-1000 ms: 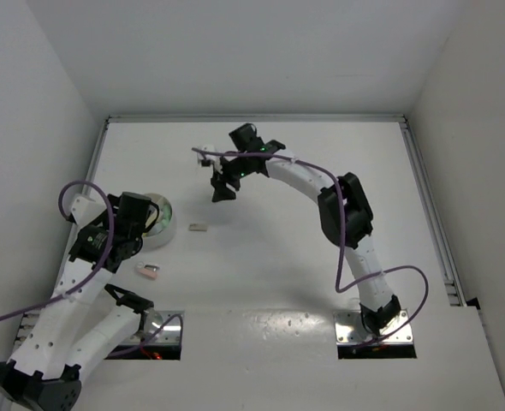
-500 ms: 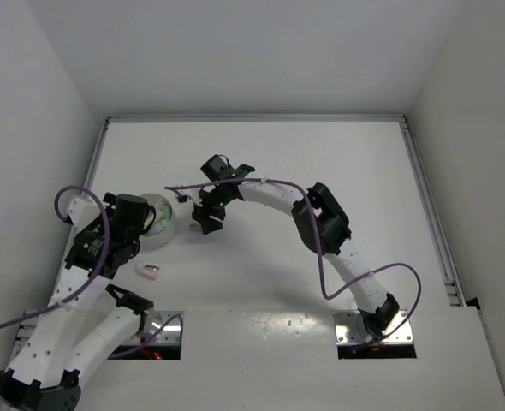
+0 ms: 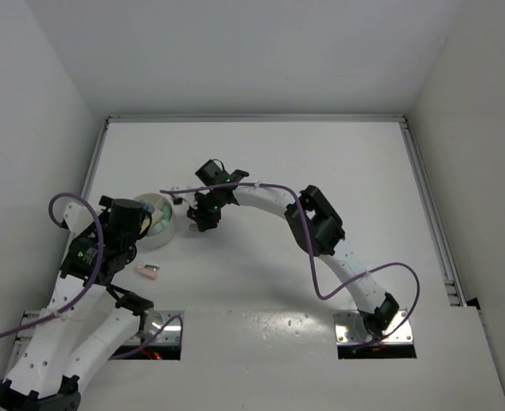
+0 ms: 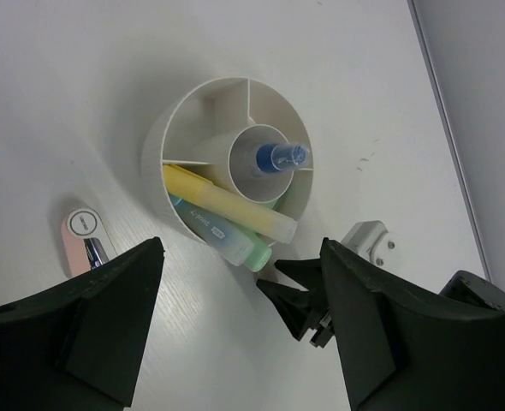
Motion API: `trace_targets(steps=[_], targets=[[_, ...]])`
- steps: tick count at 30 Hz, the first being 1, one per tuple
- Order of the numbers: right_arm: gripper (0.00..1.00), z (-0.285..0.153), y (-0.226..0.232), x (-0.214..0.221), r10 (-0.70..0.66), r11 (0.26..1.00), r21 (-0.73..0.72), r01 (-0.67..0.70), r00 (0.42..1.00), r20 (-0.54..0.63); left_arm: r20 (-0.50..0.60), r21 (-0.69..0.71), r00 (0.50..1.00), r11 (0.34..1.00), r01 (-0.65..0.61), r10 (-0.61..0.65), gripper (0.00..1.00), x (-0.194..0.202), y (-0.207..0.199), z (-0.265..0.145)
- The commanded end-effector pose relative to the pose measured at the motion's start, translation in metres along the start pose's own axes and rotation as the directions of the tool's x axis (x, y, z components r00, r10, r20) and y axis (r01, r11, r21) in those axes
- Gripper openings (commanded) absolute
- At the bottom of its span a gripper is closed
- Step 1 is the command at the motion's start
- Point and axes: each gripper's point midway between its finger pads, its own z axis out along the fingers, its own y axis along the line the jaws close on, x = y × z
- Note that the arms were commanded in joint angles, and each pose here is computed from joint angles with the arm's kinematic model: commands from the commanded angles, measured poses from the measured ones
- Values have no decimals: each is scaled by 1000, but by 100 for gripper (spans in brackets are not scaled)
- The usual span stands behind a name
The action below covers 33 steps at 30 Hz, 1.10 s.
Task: Sort the stationery into containers
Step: Grab a piece of stationery with the right arm, then place the stationery into the container
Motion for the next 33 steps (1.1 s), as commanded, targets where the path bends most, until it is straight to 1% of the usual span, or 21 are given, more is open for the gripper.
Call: trace_targets(steps=[1,2,5,6,7,10,11,12,16,18,19,20,21,24,26,27,28,30,31,32,33], targets=[[34,4,3,-8,-10,1000,1,10,1000,18,16,-7,1000,1000,-5,5,80,-3,4,0],[22,3,2,-7,-10,1000,10,9,1000,12,16,-7,1000,1000,-5,5,80,-3,4,0],[9,-3,3,-8,-17,1000,25,17,1000,17,16,-7,1000,1000,-5,5,80,-3,4,0],[2,-5,2,-9,-21,999,38,20,1000,17,16,-7,1000,1000,-5,5,80,-3,4,0],[0,-6,1,-11,-27,999,44,26,999,26,16,-7,1000,1000,-5,5,80,-3,4,0],[0,-21,-5,-28,-53,995,89,48,997,48,16,-7,1000,1000,-5,5,80,-3,4,0],[0,-32,-16,-38,-65,991,119,56,995,77,16,-7,1000,1000,-5,5,80,-3,4,0],[0,-49,-25,-55,-89,984,164,70,990,107,16,-7,1000,1000,-5,5,80,-3,4,0],[0,-88,-53,-107,-204,942,305,140,961,188,28,-3,1000,1000,1,-1,80,-7,2,-1],[0,-109,-66,-140,-257,914,373,159,939,230,38,2,999,1000,8,-8,80,-9,0,0],[0,-112,-70,-149,-271,908,387,164,932,242,38,2,999,1000,8,-8,80,-9,0,0],[0,-106,-76,-147,-269,904,396,160,934,236,41,19,999,1000,23,-23,80,-12,-6,-3],[0,-113,-82,-158,-287,892,422,163,925,247,40,12,999,1000,17,-17,80,-11,-6,-1],[0,-108,-89,-164,-307,881,441,169,914,264,40,12,999,1000,17,-17,80,-12,-8,-1],[0,-108,-92,-173,-334,874,451,180,897,290,40,12,999,1000,17,-17,80,-12,-8,-1],[0,-105,-91,-176,-345,877,441,189,887,306,41,19,999,1000,23,-23,80,-13,-8,-3],[0,-103,-82,-183,-350,894,401,200,871,345,32,21,999,1000,23,-23,80,-11,-8,-3],[0,-100,-77,-191,-370,898,382,218,844,387,32,21,999,1000,23,-23,80,-11,-8,-3],[0,-95,-69,-194,-369,912,337,235,828,422,32,21,999,1000,23,-23,80,-11,-8,-3],[0,-90,-66,-191,-350,922,316,223,828,439,32,21,999,1000,23,-23,80,-11,-8,-3],[0,-92,-65,-199,-368,917,325,231,803,469,31,14,999,1000,17,-17,80,-10,-8,-2]])
